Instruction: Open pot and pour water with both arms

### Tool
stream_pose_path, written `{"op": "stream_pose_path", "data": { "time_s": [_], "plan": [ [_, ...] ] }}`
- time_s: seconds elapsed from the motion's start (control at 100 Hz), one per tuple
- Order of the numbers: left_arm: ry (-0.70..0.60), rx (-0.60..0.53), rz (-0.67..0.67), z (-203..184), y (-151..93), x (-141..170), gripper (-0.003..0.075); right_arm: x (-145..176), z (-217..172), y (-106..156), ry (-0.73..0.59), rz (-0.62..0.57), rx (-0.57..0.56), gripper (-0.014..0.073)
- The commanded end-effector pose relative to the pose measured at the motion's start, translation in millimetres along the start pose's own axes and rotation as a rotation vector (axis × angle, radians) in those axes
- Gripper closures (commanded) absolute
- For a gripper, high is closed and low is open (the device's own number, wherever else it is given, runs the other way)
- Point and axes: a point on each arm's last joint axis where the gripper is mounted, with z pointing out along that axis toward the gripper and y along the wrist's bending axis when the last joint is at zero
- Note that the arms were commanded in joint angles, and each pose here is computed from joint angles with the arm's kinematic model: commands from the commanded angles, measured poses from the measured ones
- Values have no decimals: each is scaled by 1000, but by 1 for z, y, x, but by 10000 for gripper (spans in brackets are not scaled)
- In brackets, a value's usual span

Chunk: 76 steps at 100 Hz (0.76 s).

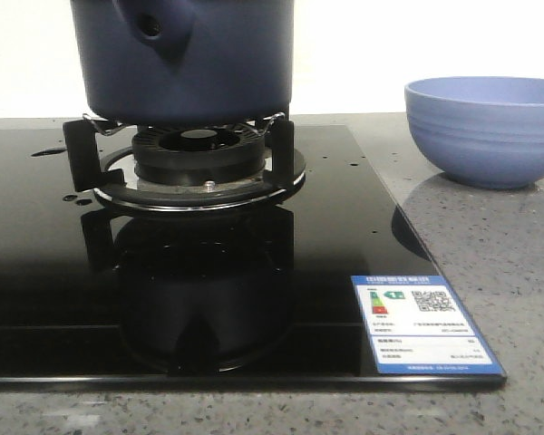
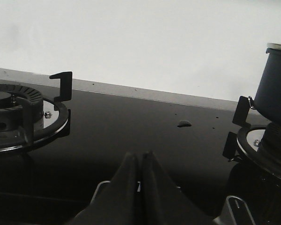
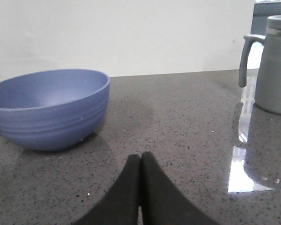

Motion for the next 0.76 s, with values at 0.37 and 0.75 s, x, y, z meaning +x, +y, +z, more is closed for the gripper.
{"op": "stream_pose_path", "data": {
  "time_s": [0.37, 0.75],
  "plan": [
    [-61, 8, -17, -1, 1, 4, 741, 11, -3, -1, 36, -31, 6, 646],
    [-61, 8, -17, -1, 1, 4, 741, 11, -3, -1, 36, -31, 6, 646]
  ]
}}
